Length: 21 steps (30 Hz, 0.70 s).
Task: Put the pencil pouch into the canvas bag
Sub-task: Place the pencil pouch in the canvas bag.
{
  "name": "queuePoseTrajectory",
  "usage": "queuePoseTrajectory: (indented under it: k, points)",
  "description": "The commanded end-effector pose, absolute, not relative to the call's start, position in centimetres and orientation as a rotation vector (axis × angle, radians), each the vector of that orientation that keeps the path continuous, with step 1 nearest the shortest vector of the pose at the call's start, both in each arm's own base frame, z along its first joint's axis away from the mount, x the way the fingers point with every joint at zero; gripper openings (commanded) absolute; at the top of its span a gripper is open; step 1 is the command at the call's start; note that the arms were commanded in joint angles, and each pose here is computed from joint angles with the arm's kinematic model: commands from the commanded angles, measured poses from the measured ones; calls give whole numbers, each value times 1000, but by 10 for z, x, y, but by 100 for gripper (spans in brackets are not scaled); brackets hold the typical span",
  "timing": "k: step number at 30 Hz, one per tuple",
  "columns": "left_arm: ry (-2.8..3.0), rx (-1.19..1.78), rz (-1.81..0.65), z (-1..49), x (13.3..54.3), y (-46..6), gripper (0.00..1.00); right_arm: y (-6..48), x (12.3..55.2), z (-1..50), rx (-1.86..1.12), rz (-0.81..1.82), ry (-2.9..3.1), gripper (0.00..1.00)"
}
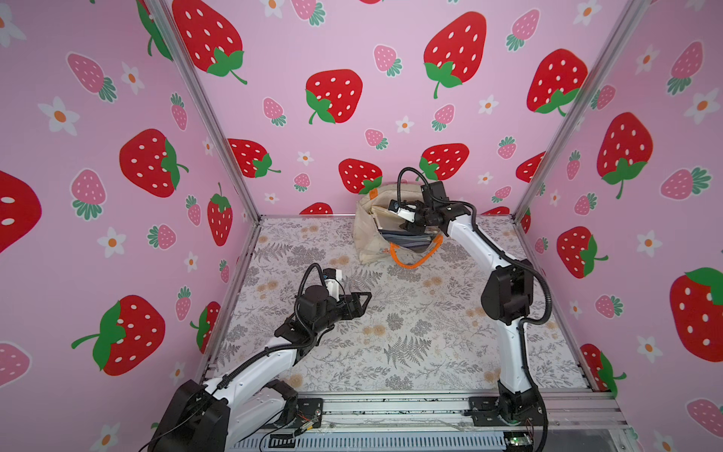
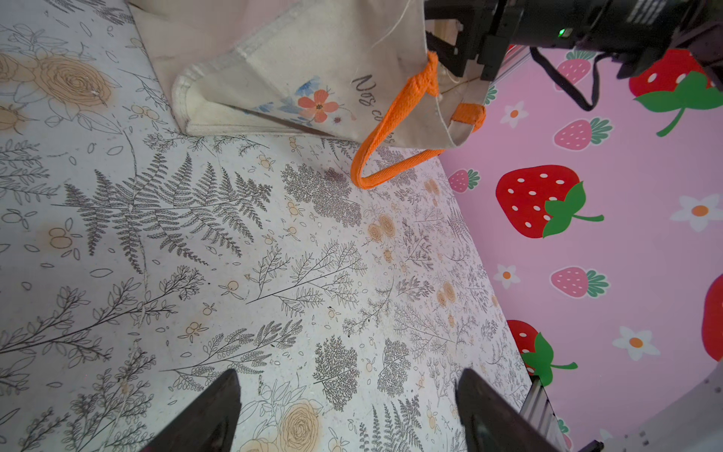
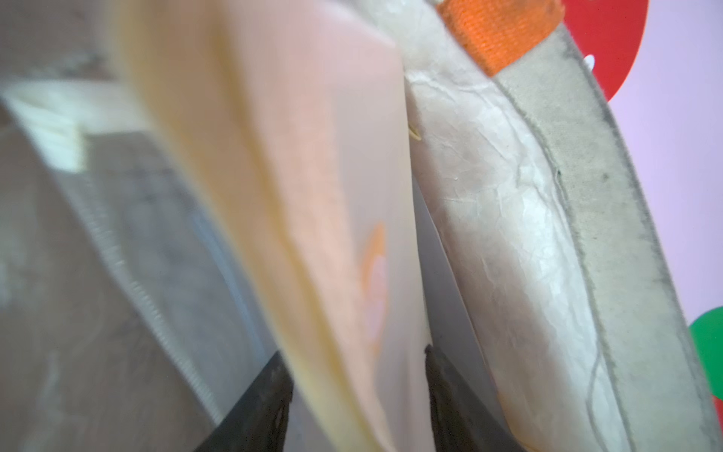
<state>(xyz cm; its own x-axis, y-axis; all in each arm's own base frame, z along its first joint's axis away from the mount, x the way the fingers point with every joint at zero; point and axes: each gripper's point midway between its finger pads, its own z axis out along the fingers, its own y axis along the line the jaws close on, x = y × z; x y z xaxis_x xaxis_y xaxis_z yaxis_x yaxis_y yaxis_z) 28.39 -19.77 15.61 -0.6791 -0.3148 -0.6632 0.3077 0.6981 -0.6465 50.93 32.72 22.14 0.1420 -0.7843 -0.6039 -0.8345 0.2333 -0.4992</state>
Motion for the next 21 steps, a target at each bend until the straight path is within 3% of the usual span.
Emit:
queuePoseTrajectory:
  k: [1,10,21]
  points:
    - [2085,-9,-992,157,281,-195,88,338,490,282,-1432,192,1538,59]
    - [2082,-11,-980,159,278,-192,88,358,505,309,-1222,401,1599,56]
    - [2079,-7,-964,162,278,-189,88,371,536,231,-1168,473,1804,46]
